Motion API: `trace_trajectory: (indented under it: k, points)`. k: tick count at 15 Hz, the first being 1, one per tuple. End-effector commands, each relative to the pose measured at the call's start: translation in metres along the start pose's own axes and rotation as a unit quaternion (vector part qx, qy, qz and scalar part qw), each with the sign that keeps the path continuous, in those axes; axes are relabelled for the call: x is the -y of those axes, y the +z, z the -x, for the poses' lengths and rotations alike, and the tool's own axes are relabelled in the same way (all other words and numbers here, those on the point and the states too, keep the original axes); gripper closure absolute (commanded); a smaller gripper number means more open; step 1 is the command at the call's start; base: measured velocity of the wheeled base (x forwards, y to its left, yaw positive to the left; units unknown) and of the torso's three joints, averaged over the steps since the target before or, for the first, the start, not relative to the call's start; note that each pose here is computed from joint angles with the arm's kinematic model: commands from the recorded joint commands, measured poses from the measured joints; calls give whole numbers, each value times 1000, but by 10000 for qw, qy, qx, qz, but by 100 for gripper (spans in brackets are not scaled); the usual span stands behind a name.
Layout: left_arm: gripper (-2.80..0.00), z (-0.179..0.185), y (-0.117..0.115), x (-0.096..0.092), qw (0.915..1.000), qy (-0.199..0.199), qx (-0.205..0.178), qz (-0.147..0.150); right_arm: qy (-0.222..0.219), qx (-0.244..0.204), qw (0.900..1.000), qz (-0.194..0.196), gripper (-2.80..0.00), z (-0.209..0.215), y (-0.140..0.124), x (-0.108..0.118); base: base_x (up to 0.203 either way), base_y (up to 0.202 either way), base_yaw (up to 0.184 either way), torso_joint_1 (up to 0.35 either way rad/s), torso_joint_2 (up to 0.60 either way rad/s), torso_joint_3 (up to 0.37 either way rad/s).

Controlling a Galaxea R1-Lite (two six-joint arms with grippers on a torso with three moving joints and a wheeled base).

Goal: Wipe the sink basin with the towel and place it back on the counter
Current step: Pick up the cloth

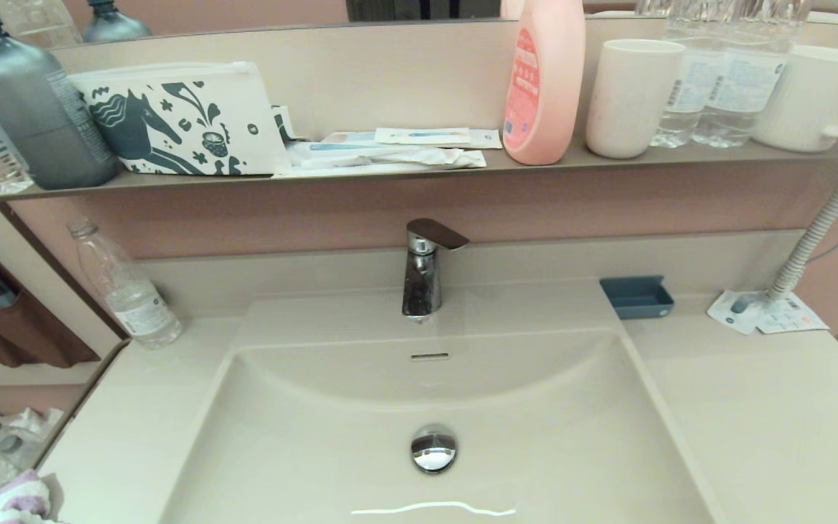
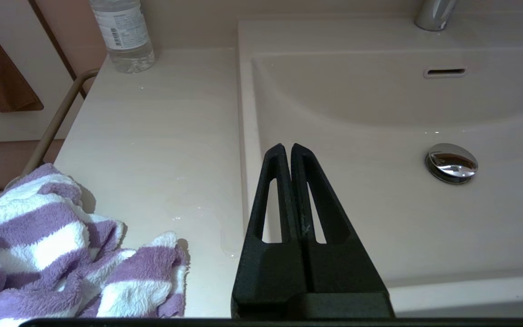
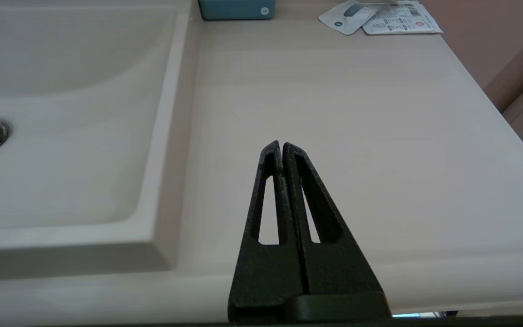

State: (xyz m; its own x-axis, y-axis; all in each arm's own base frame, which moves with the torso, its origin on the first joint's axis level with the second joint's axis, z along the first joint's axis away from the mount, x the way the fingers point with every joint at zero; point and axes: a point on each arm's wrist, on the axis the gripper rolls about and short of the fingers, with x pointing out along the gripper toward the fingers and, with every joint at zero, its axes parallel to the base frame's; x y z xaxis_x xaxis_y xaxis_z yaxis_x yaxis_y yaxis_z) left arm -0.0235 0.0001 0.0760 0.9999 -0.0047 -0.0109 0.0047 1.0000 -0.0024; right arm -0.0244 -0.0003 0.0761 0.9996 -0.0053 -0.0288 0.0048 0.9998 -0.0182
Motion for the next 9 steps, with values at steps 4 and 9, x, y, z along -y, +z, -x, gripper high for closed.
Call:
trace_trajectory:
  k: [4,9]
  points:
    - [0,0,0,0,10000,1,1,3,8,-9,10000,-36,0,0,-1,0,0,0,0,0,0,0]
    - [0,0,0,0,10000,-8,-8,-37,-4,-9,9999,-156,0,0,-1,0,0,0,0,0,0,0]
